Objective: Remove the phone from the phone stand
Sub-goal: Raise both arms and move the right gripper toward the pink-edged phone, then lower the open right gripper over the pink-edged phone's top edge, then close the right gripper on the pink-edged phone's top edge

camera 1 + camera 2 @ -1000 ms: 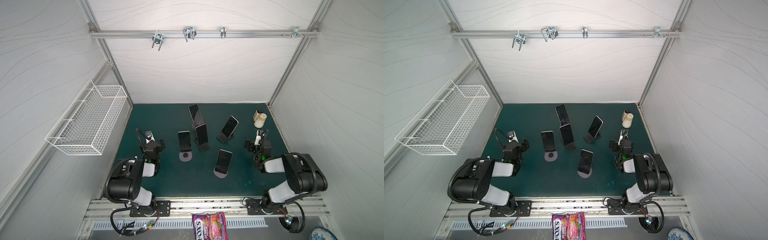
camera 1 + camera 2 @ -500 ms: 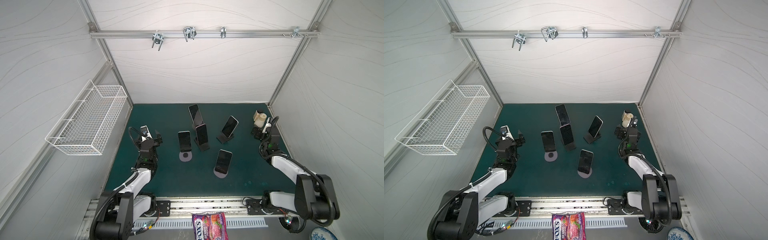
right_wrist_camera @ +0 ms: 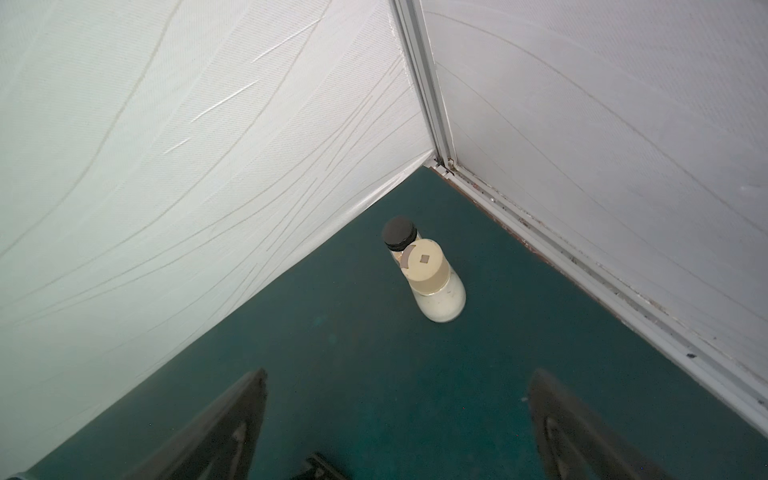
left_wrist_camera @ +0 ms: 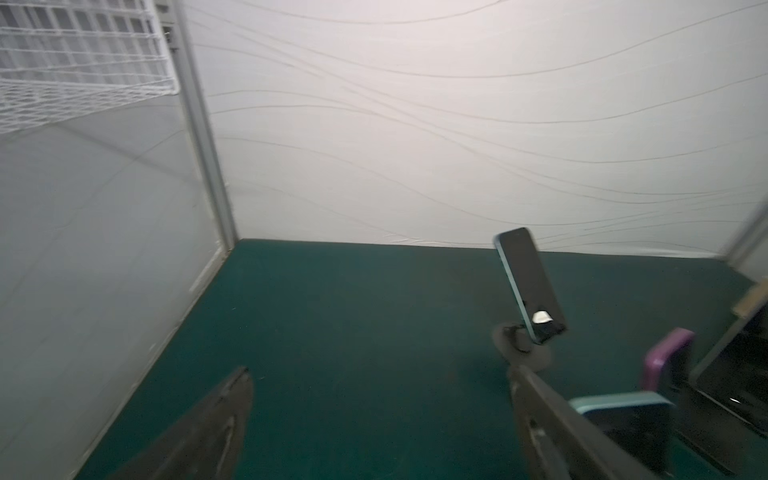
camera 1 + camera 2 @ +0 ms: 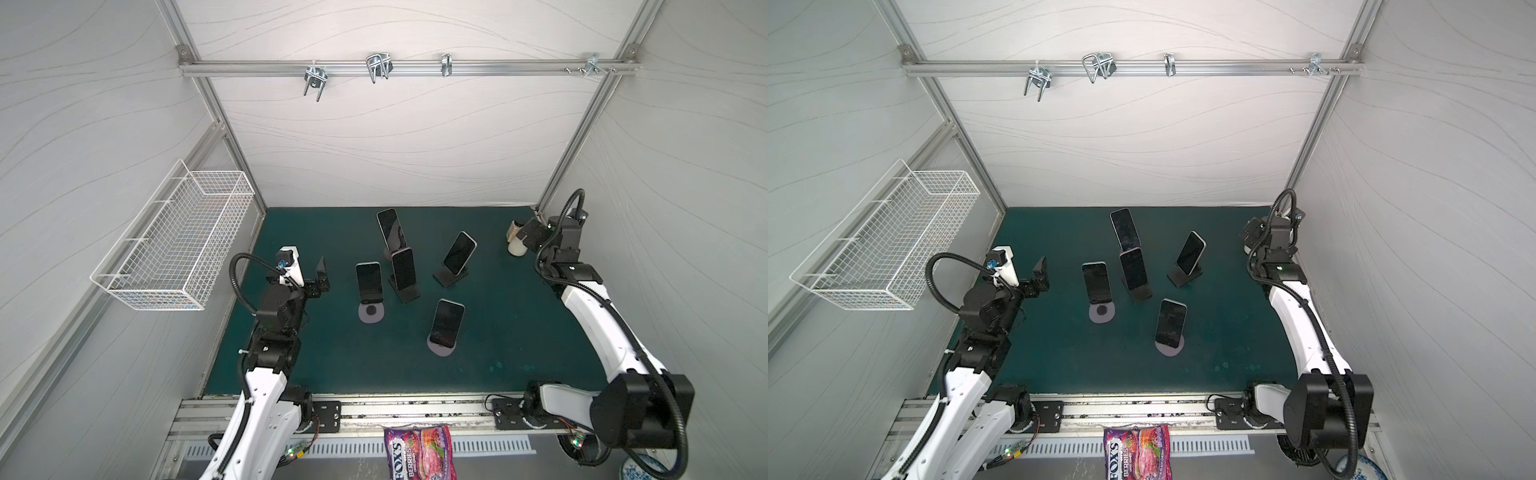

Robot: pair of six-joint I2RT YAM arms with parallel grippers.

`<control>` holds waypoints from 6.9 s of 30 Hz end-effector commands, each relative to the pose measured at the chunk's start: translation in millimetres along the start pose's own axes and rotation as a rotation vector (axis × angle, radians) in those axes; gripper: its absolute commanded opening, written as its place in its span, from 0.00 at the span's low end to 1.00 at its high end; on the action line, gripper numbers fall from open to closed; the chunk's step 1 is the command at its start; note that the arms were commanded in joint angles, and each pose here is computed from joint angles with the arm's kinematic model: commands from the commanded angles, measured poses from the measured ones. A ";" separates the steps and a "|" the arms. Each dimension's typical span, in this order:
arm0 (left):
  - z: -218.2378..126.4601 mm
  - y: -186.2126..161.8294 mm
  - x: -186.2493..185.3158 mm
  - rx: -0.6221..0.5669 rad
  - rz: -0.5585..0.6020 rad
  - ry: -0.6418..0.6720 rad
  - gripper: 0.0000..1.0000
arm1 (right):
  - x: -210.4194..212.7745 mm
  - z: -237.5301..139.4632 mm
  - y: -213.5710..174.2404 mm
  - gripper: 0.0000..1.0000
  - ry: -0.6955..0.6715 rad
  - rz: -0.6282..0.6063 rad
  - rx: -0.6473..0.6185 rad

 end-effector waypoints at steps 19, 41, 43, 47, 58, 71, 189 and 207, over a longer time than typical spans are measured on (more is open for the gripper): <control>-31.4 -15.8 -71.1 0.174 0.064 -0.487 0.94 | 133.0 -106.2 -43.4 0.92 0.488 -0.450 0.238; -89.7 -39.8 -70.3 0.236 0.072 -0.640 0.95 | 236.7 -135.9 -149.4 0.92 0.944 -0.834 0.332; -90.9 -48.6 -69.4 0.241 0.079 -0.658 0.95 | 242.5 -126.9 -156.2 0.94 0.920 -0.835 0.338; -91.9 -60.9 -68.6 0.238 0.066 -0.687 0.95 | 255.9 -117.9 -160.4 0.95 0.905 -0.837 0.347; -88.2 -78.0 -61.5 0.271 0.121 -0.646 0.96 | 271.1 -100.7 -176.0 0.97 0.881 -0.850 0.348; -81.6 -87.3 -60.6 0.281 0.142 -0.648 0.96 | 268.8 -90.8 -185.4 0.95 0.872 -0.872 0.326; -71.7 -98.7 -56.7 0.321 0.169 -0.614 0.96 | 288.0 -24.7 -230.0 0.81 0.786 -0.871 0.330; -72.4 -98.9 -56.8 0.319 0.170 -0.618 0.96 | 289.8 -28.2 -228.9 0.74 0.789 -0.871 0.312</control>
Point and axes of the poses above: each gripper's point midway between its finger pads, its own z axis out along the fingers, its own x axis along the line the jaws close on, y = z × x, the point moved 7 cm from there along -z, back along the fingers, and after that the axes turned 10 degrees about -z, right-handed, at the moved point
